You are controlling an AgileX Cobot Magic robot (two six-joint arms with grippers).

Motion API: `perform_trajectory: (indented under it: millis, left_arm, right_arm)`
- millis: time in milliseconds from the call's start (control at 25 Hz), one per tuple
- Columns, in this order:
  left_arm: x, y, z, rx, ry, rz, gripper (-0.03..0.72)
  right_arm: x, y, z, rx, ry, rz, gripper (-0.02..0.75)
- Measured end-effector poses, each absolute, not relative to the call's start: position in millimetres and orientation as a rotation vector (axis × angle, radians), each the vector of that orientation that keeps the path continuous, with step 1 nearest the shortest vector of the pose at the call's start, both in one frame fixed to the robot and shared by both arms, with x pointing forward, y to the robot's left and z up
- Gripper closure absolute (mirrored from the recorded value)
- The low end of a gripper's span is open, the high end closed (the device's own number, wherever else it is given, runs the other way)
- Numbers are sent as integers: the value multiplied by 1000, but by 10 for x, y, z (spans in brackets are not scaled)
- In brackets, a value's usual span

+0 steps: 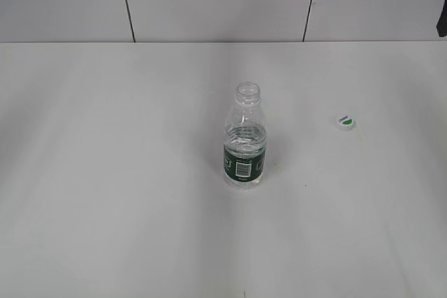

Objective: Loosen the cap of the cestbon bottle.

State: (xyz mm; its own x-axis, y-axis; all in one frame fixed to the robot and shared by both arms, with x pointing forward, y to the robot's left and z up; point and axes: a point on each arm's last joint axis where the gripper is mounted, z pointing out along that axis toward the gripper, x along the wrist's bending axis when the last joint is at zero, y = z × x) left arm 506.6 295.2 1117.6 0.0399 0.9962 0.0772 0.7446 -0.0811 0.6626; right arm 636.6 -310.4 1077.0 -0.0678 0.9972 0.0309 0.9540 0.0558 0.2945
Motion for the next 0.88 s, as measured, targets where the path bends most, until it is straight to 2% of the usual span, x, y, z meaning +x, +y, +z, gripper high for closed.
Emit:
perform_trajectory:
  millis: [280,440,720,880]
  left_arm:
    - [4410,2990,11677,1736,1629,908,136]
    - [3802,3017,11732,1647,1551,989,137]
    - [3009,3056,11284,1571,1482,1062,137]
    - [2700,3072,10975,1566,1456,1091,137]
  right_arm:
    - [6243,-3099,11023,1961,2111,409,157]
    - [6195,-3097,11109,1946,2099,427,157]
    - [6188,-3092,11122,1944,2099,435,157]
    - [6188,-3092,11122,1943,2101,434,157]
